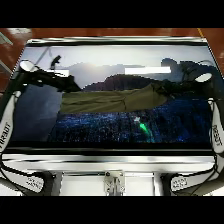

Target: Fold the shirts.

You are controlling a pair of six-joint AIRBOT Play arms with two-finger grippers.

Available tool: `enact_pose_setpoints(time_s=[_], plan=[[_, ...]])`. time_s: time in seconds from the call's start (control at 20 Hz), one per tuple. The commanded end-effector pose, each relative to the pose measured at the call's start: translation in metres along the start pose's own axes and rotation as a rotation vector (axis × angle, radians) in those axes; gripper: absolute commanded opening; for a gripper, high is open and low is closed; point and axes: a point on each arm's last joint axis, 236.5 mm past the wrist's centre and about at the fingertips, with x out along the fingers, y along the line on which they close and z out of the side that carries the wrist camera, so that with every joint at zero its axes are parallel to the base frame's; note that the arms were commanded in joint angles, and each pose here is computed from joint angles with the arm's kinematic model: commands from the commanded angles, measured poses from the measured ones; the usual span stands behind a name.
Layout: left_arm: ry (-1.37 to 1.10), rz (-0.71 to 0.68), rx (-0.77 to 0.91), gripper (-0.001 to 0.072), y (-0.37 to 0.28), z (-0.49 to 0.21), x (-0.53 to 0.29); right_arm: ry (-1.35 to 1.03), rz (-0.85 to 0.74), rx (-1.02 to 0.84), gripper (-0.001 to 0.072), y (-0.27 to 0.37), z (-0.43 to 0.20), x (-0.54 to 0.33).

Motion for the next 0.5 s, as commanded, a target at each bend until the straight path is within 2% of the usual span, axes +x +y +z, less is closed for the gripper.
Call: enact_pose_setpoints(time_s=[0.0, 0.25, 0.45], plan=[[-0.036, -0.053, 0.07, 0.004, -0.057, -0.001, 0.063, -0.069, 0.036, -0.082, 0.0068, 0.051, 0.003, -0.054], [0.001, -0.179, 0.032, 0.004, -0.123, -0.038, 0.154, -0.077, 0.074, -0.138, 0.0068, 0.103, -0.022, -0.11], [0.055, -0.228, -0.009, 0.004, -0.149, -0.072, 0.207, -0.054, 0.072, -0.145, 0.0068, 0.12, -0.043, -0.134]])
